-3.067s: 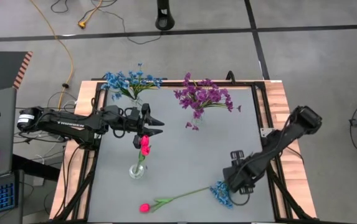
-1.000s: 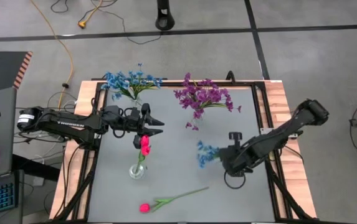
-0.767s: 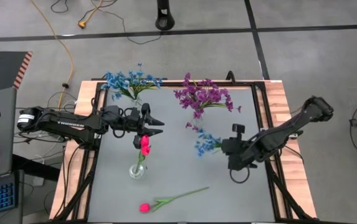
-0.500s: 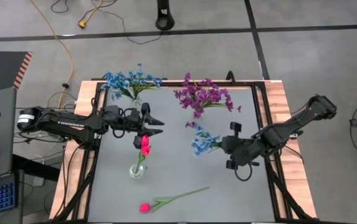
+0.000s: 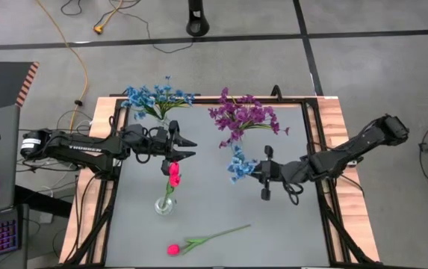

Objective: Sort flowers into vase by color
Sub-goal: Put the blue flower into the top left transparent vase

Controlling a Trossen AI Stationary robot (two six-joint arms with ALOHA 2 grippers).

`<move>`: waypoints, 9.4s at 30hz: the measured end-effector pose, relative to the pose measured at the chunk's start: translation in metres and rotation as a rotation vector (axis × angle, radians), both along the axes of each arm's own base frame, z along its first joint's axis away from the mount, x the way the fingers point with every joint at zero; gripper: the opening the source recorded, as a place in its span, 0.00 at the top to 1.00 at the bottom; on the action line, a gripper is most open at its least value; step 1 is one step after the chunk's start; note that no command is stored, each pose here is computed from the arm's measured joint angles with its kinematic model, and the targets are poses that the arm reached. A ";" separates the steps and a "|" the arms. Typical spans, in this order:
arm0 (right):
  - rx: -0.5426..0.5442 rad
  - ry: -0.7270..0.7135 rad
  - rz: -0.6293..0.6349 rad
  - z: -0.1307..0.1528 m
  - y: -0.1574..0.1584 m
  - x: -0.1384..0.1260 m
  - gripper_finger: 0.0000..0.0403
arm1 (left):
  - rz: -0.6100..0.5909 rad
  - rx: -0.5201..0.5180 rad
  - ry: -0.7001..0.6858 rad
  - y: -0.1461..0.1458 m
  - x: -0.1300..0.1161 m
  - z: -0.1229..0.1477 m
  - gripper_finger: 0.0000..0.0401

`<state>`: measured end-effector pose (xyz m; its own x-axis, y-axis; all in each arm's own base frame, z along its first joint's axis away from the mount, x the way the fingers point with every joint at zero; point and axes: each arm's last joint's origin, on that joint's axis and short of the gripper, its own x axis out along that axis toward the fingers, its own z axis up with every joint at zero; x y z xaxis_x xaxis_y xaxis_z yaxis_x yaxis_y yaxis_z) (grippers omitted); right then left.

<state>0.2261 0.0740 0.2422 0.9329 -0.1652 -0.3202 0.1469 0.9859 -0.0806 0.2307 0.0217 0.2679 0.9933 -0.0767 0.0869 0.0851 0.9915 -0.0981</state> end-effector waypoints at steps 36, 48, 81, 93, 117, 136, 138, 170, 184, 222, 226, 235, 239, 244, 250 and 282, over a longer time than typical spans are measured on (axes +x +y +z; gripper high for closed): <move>-0.166 -0.269 0.034 0.014 -0.019 0.059 0.90 | 0.052 -0.004 -0.003 0.002 0.000 0.000 0.68; -0.141 -0.354 0.112 0.041 -0.024 0.069 0.90 | 0.052 -0.004 -0.007 0.001 0.000 0.001 0.68; -0.114 -0.514 0.060 0.095 -0.036 0.079 0.90 | 0.006 0.083 -0.052 0.001 0.012 0.076 0.68; 0.040 -0.560 -0.021 0.102 -0.057 0.081 0.90 | 0.000 0.043 -0.042 0.002 0.019 0.082 0.68; 0.050 -0.560 -0.033 0.102 -0.060 0.082 0.90 | 0.032 0.034 0.070 0.011 0.073 0.074 0.68; 0.053 -0.546 -0.033 0.101 -0.060 0.082 0.88 | 0.029 0.033 0.068 0.011 0.070 0.076 0.98; 0.065 -0.550 -0.033 0.101 -0.060 0.082 0.87 | 0.029 0.032 0.068 0.011 0.070 0.076 0.96; 0.060 -0.553 -0.031 0.102 -0.060 0.081 0.48 | 0.362 0.154 0.038 0.008 -0.032 0.104 0.97; 0.057 -0.524 -0.031 0.099 -0.060 0.082 0.48 | 0.632 0.337 -0.102 0.009 -0.070 0.012 0.97; 0.051 -0.471 -0.034 0.093 -0.060 0.083 0.48 | 0.923 0.375 -0.107 0.068 -0.086 -0.044 0.97; 0.050 -0.470 -0.034 0.093 -0.060 0.083 0.48 | 0.923 0.372 -0.067 0.071 -0.082 -0.050 0.97; 0.050 -0.469 -0.034 0.093 -0.060 0.083 0.48 | 0.944 0.361 -0.044 0.073 -0.080 -0.053 0.97; 0.050 -0.469 -0.034 0.093 -0.060 0.083 0.48 | 0.987 0.299 -0.054 0.074 -0.081 -0.054 0.97; 0.053 -0.469 -0.034 0.093 -0.060 0.083 0.48 | 1.032 0.244 -0.049 0.075 -0.082 -0.055 0.95; 0.053 -0.470 -0.034 0.093 -0.060 0.083 0.48 | 1.016 0.223 -0.013 0.075 -0.081 -0.060 0.94; 0.053 -0.469 -0.034 0.093 -0.060 0.083 0.48 | 0.988 0.141 0.140 0.069 -0.081 -0.073 0.54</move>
<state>0.3093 0.0139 0.3353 0.9731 -0.1928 0.1262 0.1875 0.9809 0.0523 0.1497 0.0904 0.1951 0.6179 0.7860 0.0188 -0.7846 0.6149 0.0796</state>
